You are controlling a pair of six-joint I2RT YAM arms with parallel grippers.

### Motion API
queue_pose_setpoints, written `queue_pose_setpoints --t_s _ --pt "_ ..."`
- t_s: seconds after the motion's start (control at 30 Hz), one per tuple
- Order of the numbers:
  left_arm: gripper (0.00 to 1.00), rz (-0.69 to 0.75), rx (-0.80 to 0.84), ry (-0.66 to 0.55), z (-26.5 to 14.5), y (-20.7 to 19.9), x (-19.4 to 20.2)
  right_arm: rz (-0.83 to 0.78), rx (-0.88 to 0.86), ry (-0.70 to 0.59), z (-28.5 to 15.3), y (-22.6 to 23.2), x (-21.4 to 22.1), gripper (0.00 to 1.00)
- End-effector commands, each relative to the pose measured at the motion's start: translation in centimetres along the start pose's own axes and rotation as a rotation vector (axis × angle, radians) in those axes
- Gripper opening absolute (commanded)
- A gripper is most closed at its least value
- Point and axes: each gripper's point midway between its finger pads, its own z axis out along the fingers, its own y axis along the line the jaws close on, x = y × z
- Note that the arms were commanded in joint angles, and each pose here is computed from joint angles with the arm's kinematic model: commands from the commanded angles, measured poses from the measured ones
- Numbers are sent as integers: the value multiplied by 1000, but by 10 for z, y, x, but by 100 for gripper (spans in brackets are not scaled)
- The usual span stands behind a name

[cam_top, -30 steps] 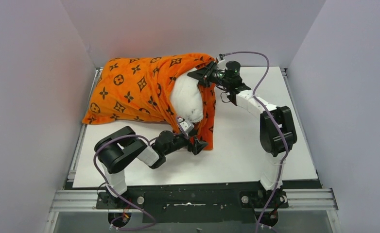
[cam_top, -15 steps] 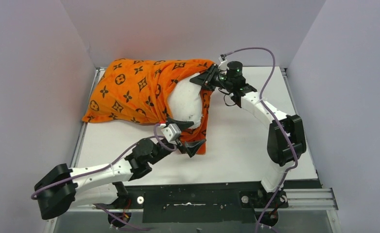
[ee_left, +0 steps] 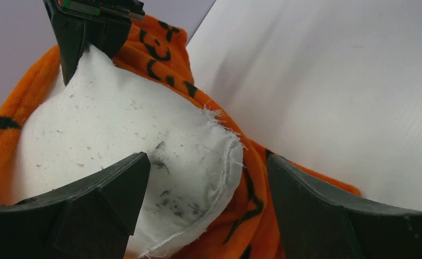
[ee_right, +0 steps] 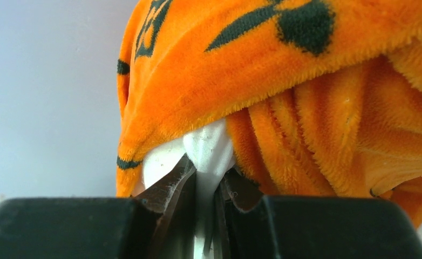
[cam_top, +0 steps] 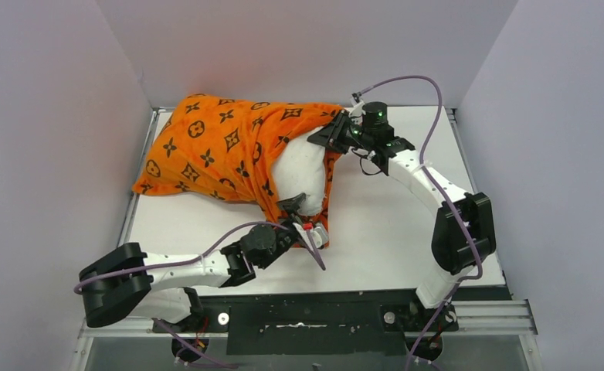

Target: Remove the pillowcase from the pillow

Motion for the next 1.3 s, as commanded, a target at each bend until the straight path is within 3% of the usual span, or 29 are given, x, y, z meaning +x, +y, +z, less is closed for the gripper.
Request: queue_pose_setpoints --t_s 0.0,0.2,0.4,0.43,0.47,0.5,0.53,0.57,0.7,0.73,0.8,0.83,1.0,1.13,1.27 --pt "81 148 -190 -38 6 41 -23 -149 -166 -98 -38 71 -20 0" --pt "83 153 -154 27 18 38 -5 -150 -164 -100 -43 69 -16 0" --pt "80 152 -257 85 26 59 9 -153 -188 -89 -46 77 -11 0" --pt "73 141 -264 87 29 62 10 -155 -189 -85 -45 78 -9 0" --pt "59 129 -257 90 32 63 11 -157 -190 -82 -46 79 -7 0" --pt "41 115 -245 96 36 64 13 -161 -193 -79 -46 81 -6 0" --pt "12 103 -236 108 39 66 15 -165 -193 -77 -47 82 -4 0" --pt "0 84 -244 121 42 70 17 -169 -194 -76 -48 84 -3 0" --pt "0 47 -258 82 38 79 1 -215 -174 -63 -53 83 2 0" --pt "0 21 -243 51 35 79 -8 -240 -144 -61 -55 77 1 21" --pt "0 -55 -235 -15 24 90 -28 -294 -21 -85 -61 58 -4 81" --pt "0 -100 -245 -31 16 100 -34 -331 49 -103 -66 49 -7 97" --pt "0 -244 -403 -20 -33 162 -45 -490 236 -221 -106 33 -22 100" --pt "0 -317 -500 -96 -66 189 -69 -577 293 -343 -128 26 -37 100" --pt "0 -338 -520 -122 -81 197 -78 -674 225 -261 -109 19 -23 98"
